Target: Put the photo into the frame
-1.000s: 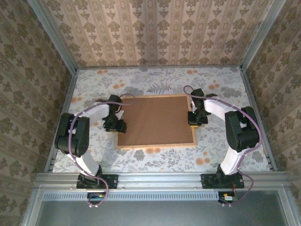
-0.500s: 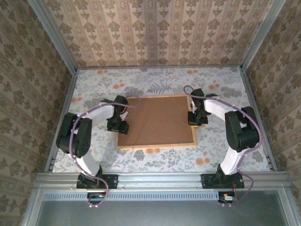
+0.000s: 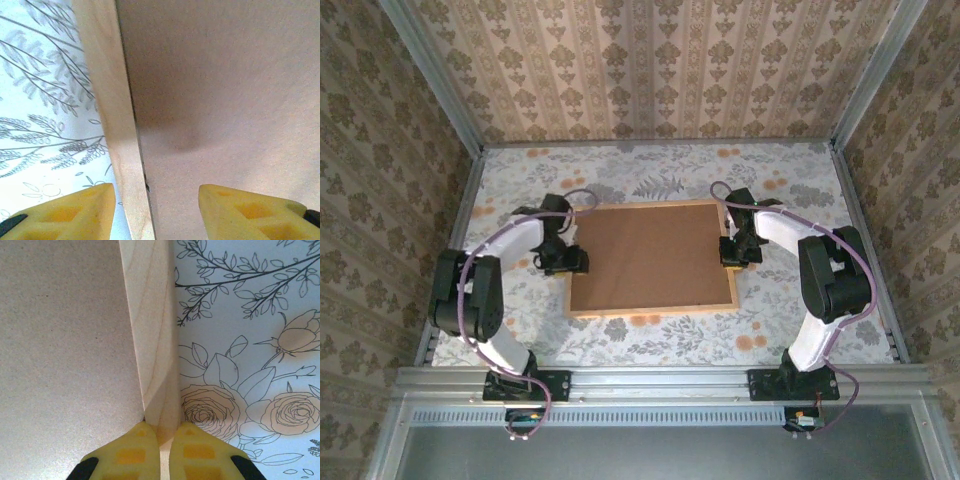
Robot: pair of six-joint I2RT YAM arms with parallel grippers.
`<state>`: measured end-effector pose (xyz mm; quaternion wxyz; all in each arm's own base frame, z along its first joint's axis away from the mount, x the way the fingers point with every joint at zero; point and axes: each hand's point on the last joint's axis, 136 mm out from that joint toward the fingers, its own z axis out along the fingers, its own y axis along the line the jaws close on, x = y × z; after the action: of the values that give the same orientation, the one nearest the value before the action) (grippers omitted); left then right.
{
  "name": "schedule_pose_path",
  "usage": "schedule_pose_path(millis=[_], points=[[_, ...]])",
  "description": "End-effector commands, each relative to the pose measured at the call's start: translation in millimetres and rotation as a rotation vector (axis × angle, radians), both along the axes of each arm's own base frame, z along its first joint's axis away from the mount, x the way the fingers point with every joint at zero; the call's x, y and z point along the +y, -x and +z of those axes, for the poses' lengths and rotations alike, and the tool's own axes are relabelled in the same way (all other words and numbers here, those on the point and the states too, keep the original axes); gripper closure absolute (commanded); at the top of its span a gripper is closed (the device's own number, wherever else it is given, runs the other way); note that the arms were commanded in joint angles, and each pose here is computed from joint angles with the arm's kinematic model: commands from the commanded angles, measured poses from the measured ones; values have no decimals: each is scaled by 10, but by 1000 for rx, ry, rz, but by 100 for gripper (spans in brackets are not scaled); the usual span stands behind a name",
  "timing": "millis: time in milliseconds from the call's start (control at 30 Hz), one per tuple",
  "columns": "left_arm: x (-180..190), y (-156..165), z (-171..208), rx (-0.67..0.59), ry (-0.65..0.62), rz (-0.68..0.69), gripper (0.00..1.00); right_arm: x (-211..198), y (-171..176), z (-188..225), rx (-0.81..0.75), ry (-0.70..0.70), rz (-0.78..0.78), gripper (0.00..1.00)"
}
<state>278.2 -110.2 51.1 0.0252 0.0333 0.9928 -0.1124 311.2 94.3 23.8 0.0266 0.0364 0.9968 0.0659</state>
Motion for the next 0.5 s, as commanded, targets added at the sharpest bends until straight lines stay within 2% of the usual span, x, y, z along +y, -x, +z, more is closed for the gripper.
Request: schedule_pose_path(millis=[0, 200, 400, 467], points=[[-38, -266, 201, -50, 125, 61, 46, 63, 18, -92, 4, 0, 21, 96], [127, -674, 129, -51, 108, 90, 57, 71, -15, -62, -5, -4, 23, 96], [167, -895, -19, -18, 67, 64, 61, 80, -31, -47, -8, -13, 25, 97], [119, -960, -44, -16, 96, 71, 62, 74, -33, -48, -7, -15, 24, 96]])
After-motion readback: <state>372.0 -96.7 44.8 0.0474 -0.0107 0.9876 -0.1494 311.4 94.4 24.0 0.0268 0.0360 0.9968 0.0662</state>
